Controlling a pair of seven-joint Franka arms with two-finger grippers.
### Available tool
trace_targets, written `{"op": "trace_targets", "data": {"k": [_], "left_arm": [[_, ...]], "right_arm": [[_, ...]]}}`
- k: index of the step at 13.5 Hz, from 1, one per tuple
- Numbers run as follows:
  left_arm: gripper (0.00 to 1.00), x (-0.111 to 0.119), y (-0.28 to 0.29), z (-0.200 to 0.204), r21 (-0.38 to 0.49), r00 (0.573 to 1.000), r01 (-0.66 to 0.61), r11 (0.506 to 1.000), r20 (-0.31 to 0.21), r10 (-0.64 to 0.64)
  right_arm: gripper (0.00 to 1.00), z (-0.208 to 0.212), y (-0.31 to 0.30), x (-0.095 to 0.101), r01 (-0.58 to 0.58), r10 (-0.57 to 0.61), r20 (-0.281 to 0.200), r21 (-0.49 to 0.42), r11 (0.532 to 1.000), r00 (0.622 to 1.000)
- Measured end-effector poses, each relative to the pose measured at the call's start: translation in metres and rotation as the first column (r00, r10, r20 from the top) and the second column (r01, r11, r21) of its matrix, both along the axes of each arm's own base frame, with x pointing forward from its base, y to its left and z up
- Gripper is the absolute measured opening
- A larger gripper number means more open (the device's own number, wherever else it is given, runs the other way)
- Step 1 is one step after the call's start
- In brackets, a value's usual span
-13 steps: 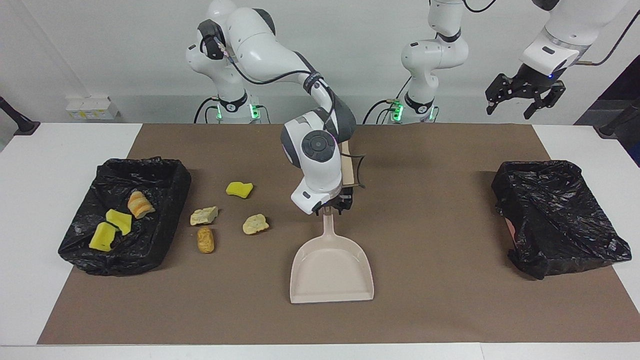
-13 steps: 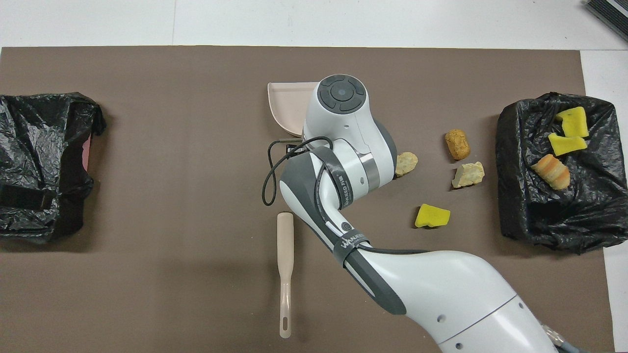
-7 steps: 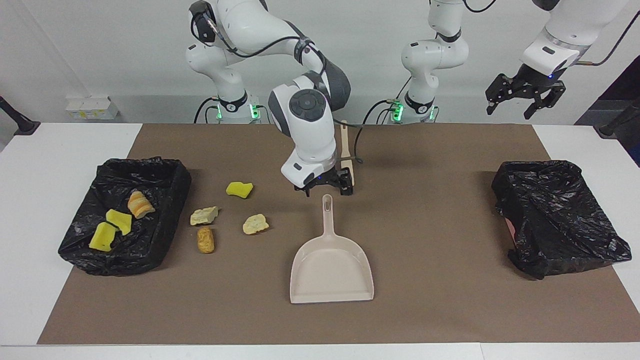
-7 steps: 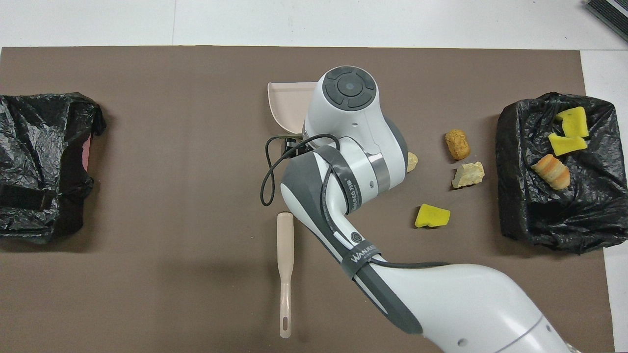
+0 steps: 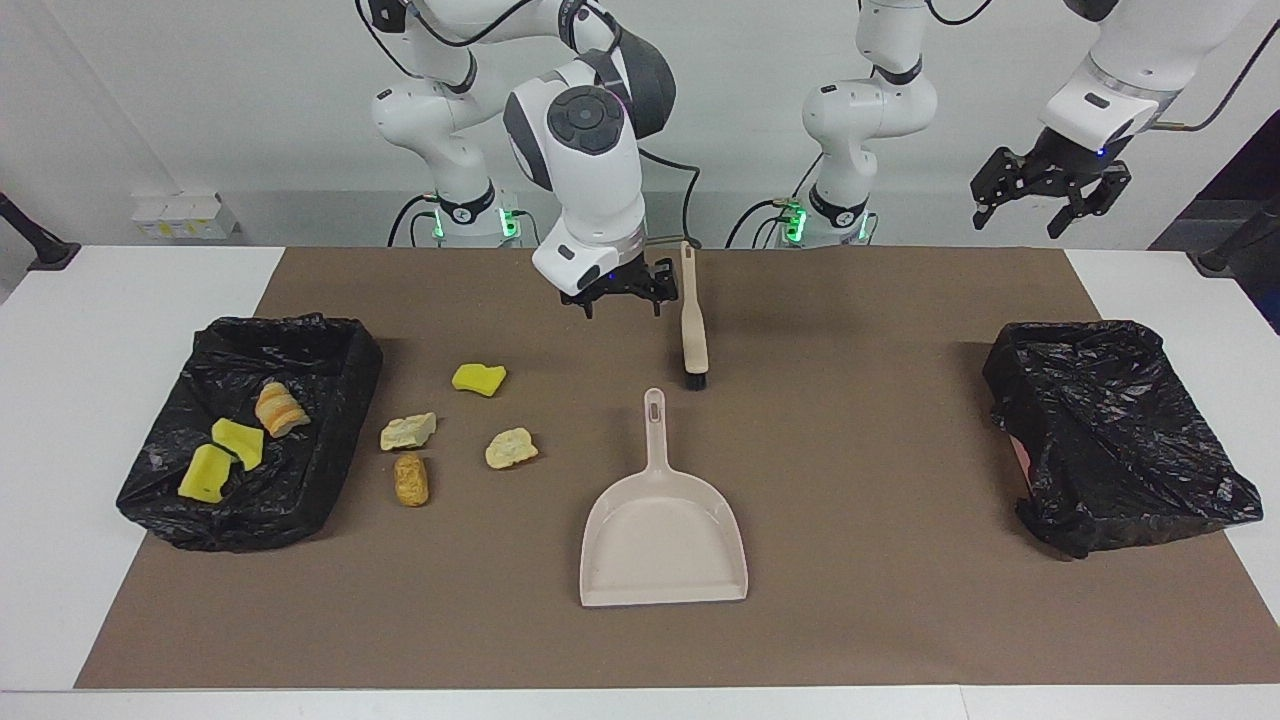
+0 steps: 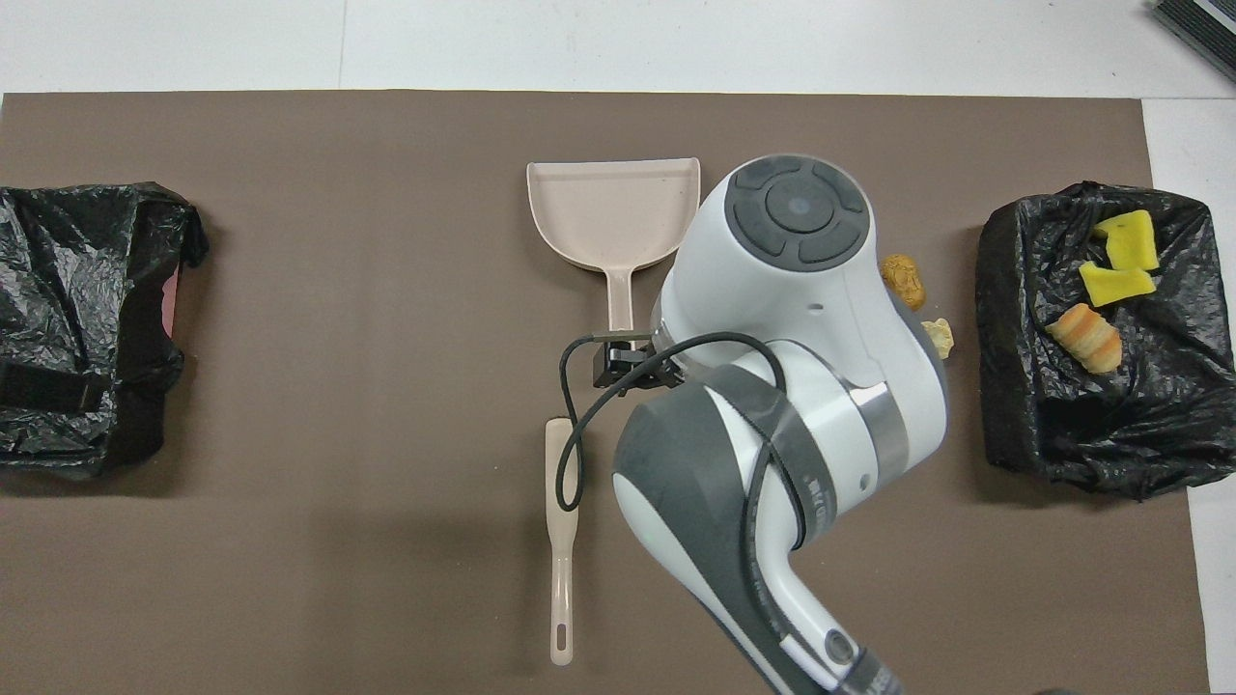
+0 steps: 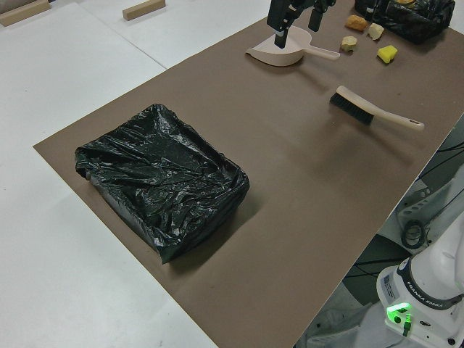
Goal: Sweep and dump trash in bin
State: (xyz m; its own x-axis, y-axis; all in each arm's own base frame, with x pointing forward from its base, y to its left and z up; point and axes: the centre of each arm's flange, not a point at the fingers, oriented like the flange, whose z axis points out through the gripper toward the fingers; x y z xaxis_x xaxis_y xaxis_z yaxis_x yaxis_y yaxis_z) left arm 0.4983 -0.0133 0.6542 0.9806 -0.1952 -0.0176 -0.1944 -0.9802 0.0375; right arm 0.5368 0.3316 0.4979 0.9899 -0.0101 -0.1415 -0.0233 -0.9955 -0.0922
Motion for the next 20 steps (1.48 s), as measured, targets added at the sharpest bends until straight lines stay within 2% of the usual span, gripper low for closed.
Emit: {"op": "trace_targets", "data": {"k": [3, 6, 8, 9, 12, 15, 17, 19, 20], "left_arm": [[1.00, 0.000, 0.000, 0.000, 0.000, 1.000, 0.000, 1.000, 0.000, 0.000], [1.00, -0.001, -0.002, 0.000, 0.001, 1.000, 0.005, 1.000, -0.008, -0.005], [1.00, -0.002, -0.008, 0.000, 0.003, 1.000, -0.012, 1.000, -0.011, 0.012], [1.00, 0.000, -0.013, 0.000, 0.003, 0.999, -0.044, 0.999, 0.001, 0.044], [1.00, 0.025, -0.073, -0.014, -0.021, 0.992, -0.050, 0.999, 0.112, 0.052], [1.00, 0.057, -0.129, -0.045, -0.059, 0.980, -0.014, 0.998, 0.197, 0.026], [1.00, 0.070, -0.139, -0.057, -0.087, 0.971, -0.075, 0.993, 0.222, 0.092], [1.00, 0.073, -0.157, -0.063, -0.114, 0.968, -0.080, 0.990, 0.228, 0.104], [1.00, 0.072, -0.177, -0.067, -0.126, 0.967, -0.065, 0.990, 0.235, 0.094]], "right_arm": [[1.00, -0.049, 0.022, -0.035, -0.005, 0.005, -0.002, -0.008, 1.000, 1.000], [1.00, -0.108, 0.072, -0.087, 0.041, -0.041, 0.022, -0.017, 0.999, 0.999], [1.00, -0.128, 0.102, -0.115, 0.059, -0.059, 0.029, -0.021, 0.998, 0.998], [1.00, -0.133, 0.114, -0.124, 0.066, -0.065, 0.033, -0.021, 0.998, 0.997], [1.00, -0.151, 0.139, -0.154, 0.047, -0.046, 0.030, -0.033, 0.998, 0.998], [1.00, -0.165, 0.140, -0.177, 0.049, -0.049, 0.008, -0.066, 0.997, 0.999], [0.84, -0.167, 0.135, -0.181, 0.067, -0.067, 0.001, -0.076, 0.995, 0.998], [0.82, -0.167, 0.131, -0.183, 0.085, -0.086, -0.010, -0.092, 0.992, 0.996], [0.78, -0.167, 0.130, -0.185, 0.086, -0.088, -0.017, -0.100, 0.991, 0.996]]}}
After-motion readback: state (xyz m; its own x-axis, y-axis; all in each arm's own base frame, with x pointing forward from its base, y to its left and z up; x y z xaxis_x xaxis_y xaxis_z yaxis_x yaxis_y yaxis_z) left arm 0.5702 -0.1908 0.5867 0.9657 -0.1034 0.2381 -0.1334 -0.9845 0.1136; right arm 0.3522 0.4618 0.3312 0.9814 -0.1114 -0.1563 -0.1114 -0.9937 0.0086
